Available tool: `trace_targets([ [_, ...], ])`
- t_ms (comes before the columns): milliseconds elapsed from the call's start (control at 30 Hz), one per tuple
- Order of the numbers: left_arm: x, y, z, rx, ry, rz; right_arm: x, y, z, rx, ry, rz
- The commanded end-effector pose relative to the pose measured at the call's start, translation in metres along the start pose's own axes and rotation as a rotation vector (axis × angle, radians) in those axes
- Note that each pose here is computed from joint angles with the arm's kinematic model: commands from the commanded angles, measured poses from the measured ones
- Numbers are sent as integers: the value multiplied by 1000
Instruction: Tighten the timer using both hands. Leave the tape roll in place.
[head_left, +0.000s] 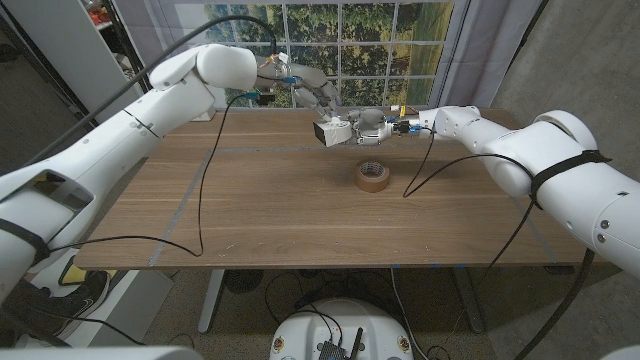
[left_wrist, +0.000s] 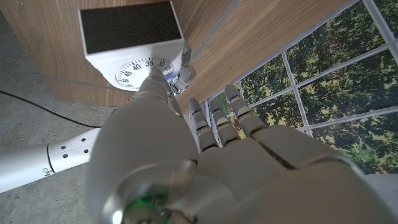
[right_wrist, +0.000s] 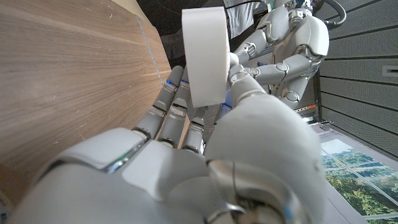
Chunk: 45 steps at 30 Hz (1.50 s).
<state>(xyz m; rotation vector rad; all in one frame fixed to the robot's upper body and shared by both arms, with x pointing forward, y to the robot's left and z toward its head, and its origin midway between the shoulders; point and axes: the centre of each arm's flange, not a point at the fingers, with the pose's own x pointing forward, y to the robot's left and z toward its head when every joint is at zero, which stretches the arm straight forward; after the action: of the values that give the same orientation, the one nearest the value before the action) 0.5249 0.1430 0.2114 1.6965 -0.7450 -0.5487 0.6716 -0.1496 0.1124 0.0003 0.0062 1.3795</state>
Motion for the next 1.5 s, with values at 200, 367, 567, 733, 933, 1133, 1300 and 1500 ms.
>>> trace_targets([
  [200, -14, 6, 5, 28, 36, 131, -4, -2, -2, -23, 19, -12],
  [367, -21, 8, 3, 27, 53, 176, -5, -5, -2, -45, 33, -38],
  [567, -30, 6, -1, 13, 68, 232, -4, -7, -4, -69, 62, -54],
  [733, -37, 5, -3, -9, 76, 293, -3, -6, -5, -87, 80, -44],
  [933, -46, 1, -5, -20, 97, 366, -1, -4, -8, -94, 99, -30],
  [1133, -60, -3, -10, -88, 109, 465, 1, -1, -6, -189, 158, -4],
  [1300, -67, -11, -16, -190, 102, 526, 5, 7, -1, -338, 218, 42],
  [1500, -72, -24, -22, -295, 77, 567, 9, 20, 1, -489, 236, -4],
])
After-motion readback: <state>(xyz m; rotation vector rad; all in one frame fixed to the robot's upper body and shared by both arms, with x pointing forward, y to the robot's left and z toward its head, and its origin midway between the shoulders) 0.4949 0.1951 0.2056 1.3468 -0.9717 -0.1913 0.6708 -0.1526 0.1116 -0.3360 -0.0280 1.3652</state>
